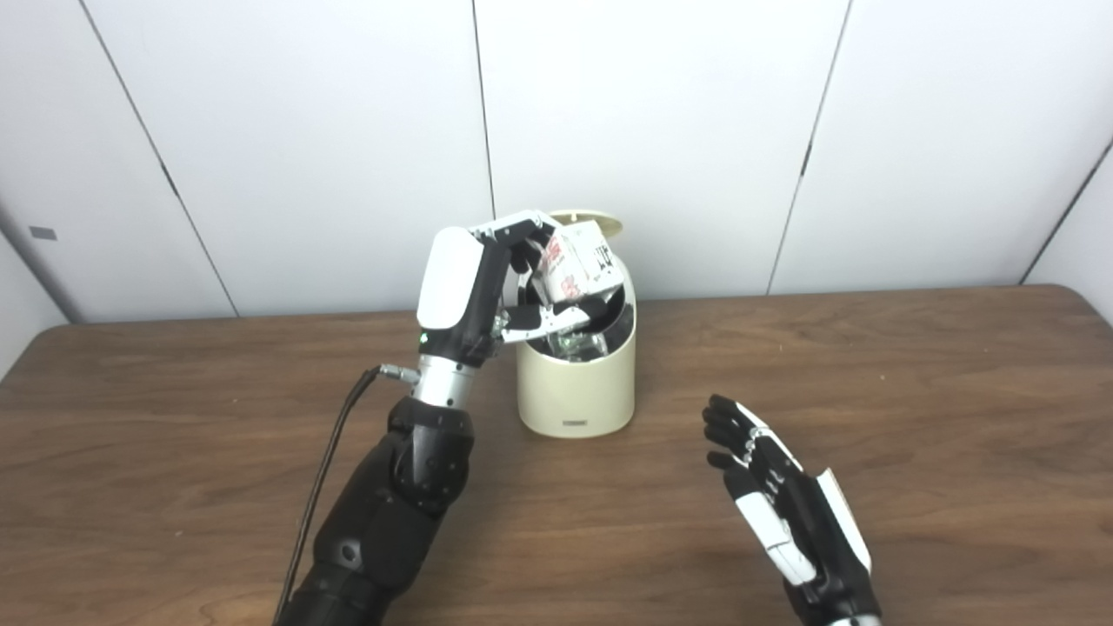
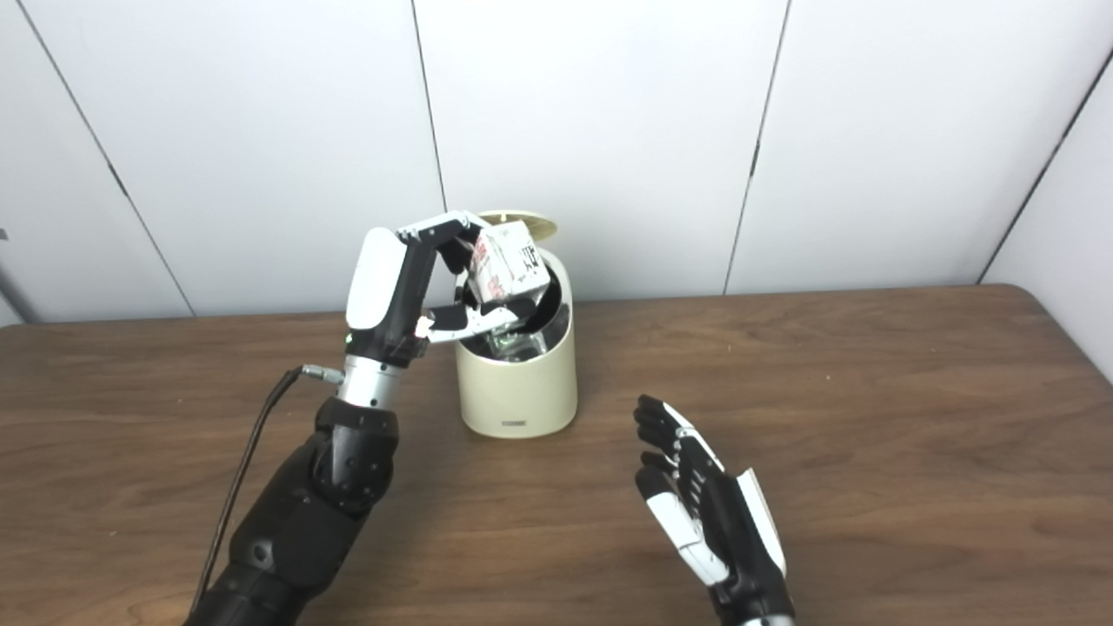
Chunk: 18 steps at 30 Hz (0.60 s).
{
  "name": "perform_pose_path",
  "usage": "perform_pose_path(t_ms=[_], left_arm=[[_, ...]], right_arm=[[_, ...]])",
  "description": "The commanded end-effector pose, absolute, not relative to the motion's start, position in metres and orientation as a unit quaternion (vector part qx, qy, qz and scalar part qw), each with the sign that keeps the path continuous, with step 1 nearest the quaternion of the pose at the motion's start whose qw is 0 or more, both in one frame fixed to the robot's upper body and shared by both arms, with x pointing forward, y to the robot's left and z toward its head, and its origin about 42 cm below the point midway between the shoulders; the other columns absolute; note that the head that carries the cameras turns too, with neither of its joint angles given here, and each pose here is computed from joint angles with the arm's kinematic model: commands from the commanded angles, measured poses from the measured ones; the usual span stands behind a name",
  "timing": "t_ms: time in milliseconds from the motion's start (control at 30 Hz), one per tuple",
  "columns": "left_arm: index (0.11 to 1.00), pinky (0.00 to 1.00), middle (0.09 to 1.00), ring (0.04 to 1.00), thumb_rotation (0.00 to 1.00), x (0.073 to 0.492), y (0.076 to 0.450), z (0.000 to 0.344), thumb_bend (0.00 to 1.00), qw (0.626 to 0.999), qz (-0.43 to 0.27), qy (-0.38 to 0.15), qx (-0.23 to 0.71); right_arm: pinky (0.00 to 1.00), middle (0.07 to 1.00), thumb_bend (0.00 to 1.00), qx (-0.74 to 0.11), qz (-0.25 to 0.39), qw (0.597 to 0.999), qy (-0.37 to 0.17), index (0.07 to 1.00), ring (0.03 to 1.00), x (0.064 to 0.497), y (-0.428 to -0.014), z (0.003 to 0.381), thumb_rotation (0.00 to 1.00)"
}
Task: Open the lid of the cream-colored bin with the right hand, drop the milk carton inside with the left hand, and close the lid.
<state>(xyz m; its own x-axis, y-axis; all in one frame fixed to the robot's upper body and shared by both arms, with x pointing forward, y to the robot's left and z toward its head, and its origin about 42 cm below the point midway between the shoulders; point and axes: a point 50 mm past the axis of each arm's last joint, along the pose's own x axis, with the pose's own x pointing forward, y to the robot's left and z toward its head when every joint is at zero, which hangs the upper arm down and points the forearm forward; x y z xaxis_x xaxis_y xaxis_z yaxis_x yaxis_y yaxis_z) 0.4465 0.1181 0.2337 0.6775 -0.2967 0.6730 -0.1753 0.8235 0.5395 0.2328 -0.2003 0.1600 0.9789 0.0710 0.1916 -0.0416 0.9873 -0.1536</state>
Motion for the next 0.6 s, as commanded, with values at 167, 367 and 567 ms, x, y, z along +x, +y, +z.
perform_pose_path(t_ms=[167,367,567], left_arm=[[0.626,0.36,0.565,0.442,0.10,0.4494,0.1178,0.2587,1.00,0.864,-0.030,-0.408,0.293],[0.656,0.37,0.588,0.447,0.11,0.4487,0.1205,0.2587,1.00,0.866,-0.031,-0.399,0.301],[0.650,0.37,0.600,0.452,0.09,0.4492,0.1223,0.2553,1.00,0.869,-0.034,-0.389,0.303]], right_arm=[[0.79,0.815,0.60,-0.081,0.032,0.988,-0.125,0.861,0.829,0.2356,-0.1997,0.1710,0.83],[0.75,0.793,0.61,-0.083,0.034,0.988,-0.129,0.810,0.798,0.2379,-0.1981,0.1715,0.83],[0.74,0.781,0.60,-0.079,0.036,0.987,-0.133,0.789,0.782,0.2379,-0.1981,0.1723,0.82]])
